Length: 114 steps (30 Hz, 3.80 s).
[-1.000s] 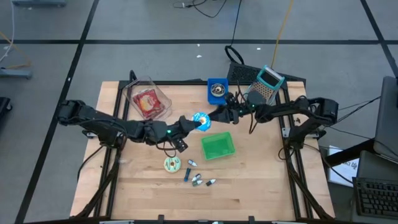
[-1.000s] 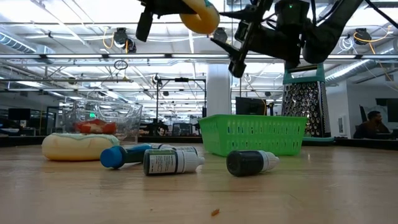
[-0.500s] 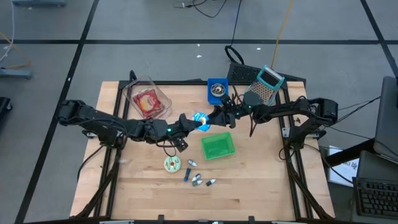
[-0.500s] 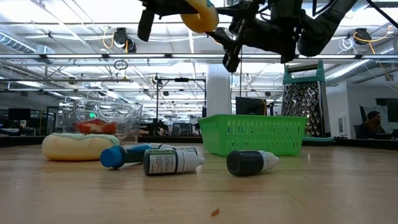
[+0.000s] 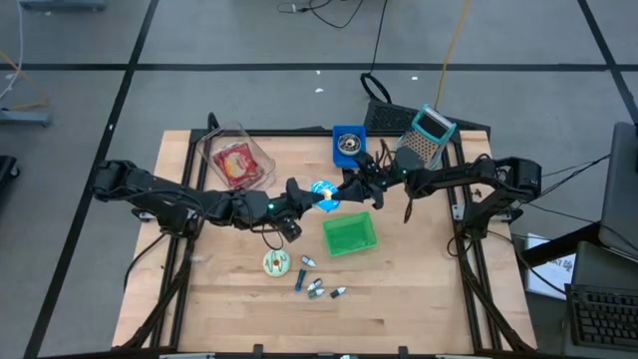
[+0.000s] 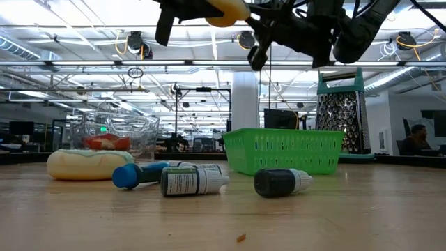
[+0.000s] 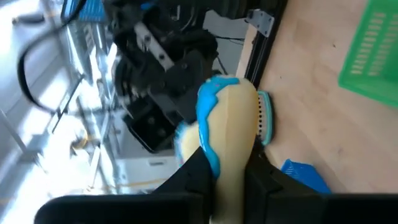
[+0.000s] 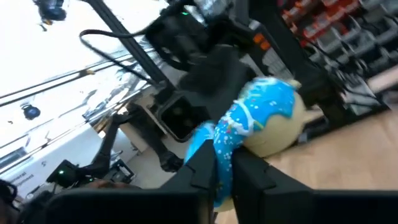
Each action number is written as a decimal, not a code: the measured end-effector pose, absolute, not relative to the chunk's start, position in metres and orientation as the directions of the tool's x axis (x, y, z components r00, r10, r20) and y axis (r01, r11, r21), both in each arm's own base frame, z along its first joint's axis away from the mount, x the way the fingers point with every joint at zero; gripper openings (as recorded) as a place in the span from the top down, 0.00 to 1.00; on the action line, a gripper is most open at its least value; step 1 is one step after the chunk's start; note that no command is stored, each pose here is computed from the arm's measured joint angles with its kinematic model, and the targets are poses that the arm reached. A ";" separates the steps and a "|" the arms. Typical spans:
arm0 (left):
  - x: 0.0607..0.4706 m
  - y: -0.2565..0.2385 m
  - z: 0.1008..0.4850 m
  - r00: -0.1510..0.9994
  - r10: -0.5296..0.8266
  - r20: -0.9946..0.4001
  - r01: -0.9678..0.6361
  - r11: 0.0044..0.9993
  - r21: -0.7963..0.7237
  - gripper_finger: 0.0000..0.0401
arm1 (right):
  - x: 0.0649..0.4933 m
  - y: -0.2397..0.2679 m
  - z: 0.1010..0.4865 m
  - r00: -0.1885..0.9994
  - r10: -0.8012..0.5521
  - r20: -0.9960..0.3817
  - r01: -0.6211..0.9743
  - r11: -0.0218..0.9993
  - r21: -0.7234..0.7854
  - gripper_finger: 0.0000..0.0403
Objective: Pick & Place Food Item
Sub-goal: Put the blue donut into the blue bin
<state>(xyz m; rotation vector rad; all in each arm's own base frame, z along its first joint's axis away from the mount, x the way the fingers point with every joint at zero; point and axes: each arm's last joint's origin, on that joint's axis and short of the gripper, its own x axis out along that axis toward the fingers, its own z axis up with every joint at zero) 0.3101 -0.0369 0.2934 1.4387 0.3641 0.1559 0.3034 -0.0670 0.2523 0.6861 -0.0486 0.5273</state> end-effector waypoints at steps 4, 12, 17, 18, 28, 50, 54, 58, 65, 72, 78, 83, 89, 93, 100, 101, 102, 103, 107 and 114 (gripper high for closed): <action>0.311 -0.030 0.294 0.934 0.324 -0.151 0.034 0.341 0.939 0.88 | 0.301 -0.068 0.256 0.859 0.456 0.233 -0.501 0.653 0.568 0.98; 0.312 -0.035 0.303 0.958 0.280 -0.066 -0.190 0.790 0.583 0.85 | 0.300 -0.070 0.259 0.853 0.461 0.242 -0.512 0.653 0.559 0.97; 0.311 -0.043 0.302 0.935 0.349 -0.060 -0.161 0.571 0.805 0.82 | 0.300 -0.070 0.258 0.856 0.458 0.238 -0.506 0.654 0.562 0.97; 0.312 -0.044 0.299 0.923 0.380 -0.065 -0.147 0.504 0.851 0.81 | 0.300 -0.070 0.258 0.858 0.457 0.237 -0.504 0.654 0.564 0.97; 0.319 -0.046 0.285 0.792 0.608 -0.066 -0.128 0.270 0.954 0.48 | 0.300 -0.070 0.257 0.857 0.463 0.228 -0.505 0.659 0.558 0.97; 0.264 -0.004 0.321 0.825 0.527 -0.207 -0.436 0.825 0.360 0.14 | 0.267 -0.172 0.209 0.953 -0.188 -0.238 0.291 0.787 0.543 0.97; 0.258 0.014 0.319 0.849 0.445 -0.284 -0.373 0.886 0.274 0.15 | 0.251 -0.192 0.198 0.827 -0.419 -0.375 0.554 0.717 0.423 0.98; 0.258 0.024 0.318 0.848 0.440 -0.295 -0.374 0.892 0.255 0.15 | 0.242 -0.203 0.198 0.801 -0.467 -0.375 0.595 0.691 0.411 0.98; 0.263 0.032 0.313 0.831 0.462 -0.311 -0.396 0.883 0.254 0.15 | 0.245 -0.213 0.180 0.765 -0.504 -0.401 0.640 0.662 0.389 0.98; 0.263 0.032 0.312 0.827 0.464 -0.317 -0.398 0.882 0.252 0.15 | 0.253 -0.219 0.157 0.764 -0.502 -0.404 0.643 0.647 0.410 0.98; 0.263 0.032 0.312 0.826 0.464 -0.319 -0.397 0.882 0.253 0.15 | 0.257 -0.223 0.145 0.767 -0.505 -0.397 0.641 0.640 0.424 0.95; 0.263 0.032 0.311 0.826 0.464 -0.321 -0.397 0.882 0.254 0.15 | 0.259 -0.224 0.143 0.772 -0.509 -0.381 0.633 0.669 0.389 0.90; 0.262 0.032 0.311 0.823 0.464 -0.327 -0.395 0.882 0.257 0.15 | 0.259 -0.225 0.146 0.761 -0.541 -0.358 0.647 0.675 0.356 0.84; 0.262 0.032 0.310 0.821 0.464 -0.332 -0.394 0.882 0.259 0.15 | 0.259 -0.225 0.145 0.758 -0.542 -0.364 0.649 0.682 0.335 0.78; 0.262 0.032 0.310 0.821 0.464 -0.333 -0.394 0.882 0.259 0.15 | 0.258 -0.226 0.145 0.743 -0.561 -0.365 0.666 0.673 0.321 0.65; 0.262 0.032 0.310 0.821 0.464 -0.333 -0.394 0.882 0.259 0.15 | 0.258 -0.226 0.145 0.742 -0.562 -0.365 0.666 0.674 0.318 0.63; 0.262 0.032 0.310 0.821 0.464 -0.332 -0.394 0.882 0.258 0.15 | 0.258 -0.226 0.145 0.742 -0.562 -0.365 0.667 0.676 0.314 0.62; 0.262 0.032 0.310 0.821 0.464 -0.333 -0.395 0.882 0.256 0.15 | 0.258 -0.226 0.145 0.743 -0.563 -0.363 0.666 0.680 0.308 0.60; 0.262 0.032 0.310 0.821 0.464 -0.332 -0.395 0.882 0.256 0.15 | 0.259 -0.226 0.146 0.746 -0.565 -0.352 0.662 0.689 0.295 0.56; 0.262 0.032 0.310 0.821 0.465 -0.333 -0.395 0.882 0.256 0.15 | 0.260 -0.225 0.147 0.714 -0.606 -0.351 0.694 0.682 0.232 0.56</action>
